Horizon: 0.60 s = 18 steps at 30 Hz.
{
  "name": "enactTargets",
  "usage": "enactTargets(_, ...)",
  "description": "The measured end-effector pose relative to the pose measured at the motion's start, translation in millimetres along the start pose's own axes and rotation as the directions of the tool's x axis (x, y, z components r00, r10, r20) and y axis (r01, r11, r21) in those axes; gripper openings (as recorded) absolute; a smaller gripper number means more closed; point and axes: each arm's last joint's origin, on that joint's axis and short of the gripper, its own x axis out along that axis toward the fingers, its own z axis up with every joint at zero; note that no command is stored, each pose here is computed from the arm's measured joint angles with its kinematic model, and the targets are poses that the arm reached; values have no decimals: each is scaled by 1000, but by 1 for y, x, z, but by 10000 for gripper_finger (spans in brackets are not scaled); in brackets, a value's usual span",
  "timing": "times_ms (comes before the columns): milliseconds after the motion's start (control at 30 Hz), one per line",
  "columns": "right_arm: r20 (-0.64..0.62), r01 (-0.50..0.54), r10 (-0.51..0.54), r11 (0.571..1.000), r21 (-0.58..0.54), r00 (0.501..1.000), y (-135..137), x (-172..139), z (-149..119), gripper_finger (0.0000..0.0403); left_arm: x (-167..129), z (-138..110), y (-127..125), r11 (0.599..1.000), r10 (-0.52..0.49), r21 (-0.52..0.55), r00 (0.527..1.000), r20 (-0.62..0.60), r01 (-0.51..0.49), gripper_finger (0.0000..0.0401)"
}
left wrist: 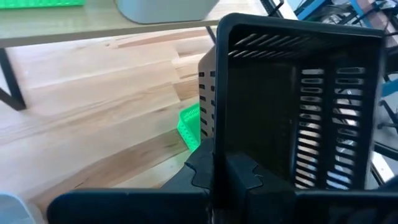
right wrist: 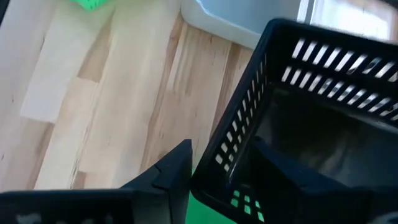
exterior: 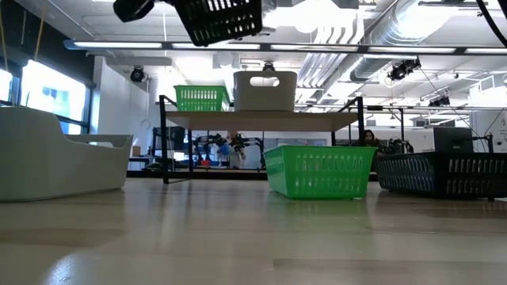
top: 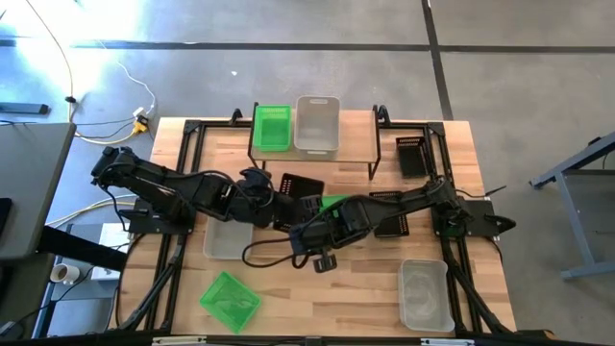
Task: Stack baskets on shelf by color
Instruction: Put the left black bin on the shelf
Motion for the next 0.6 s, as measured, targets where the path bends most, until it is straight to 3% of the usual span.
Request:
enactTargets(300,-29,30,-29,999,24,999,0,0,-3,47,0,1,-2,999,-23,44,1000,6,22,0)
enactTargets(600,-78,65,-62,997,29,995,-5,-3,-8,5,-6,8,-10,989,-124,91,992,26,121,0)
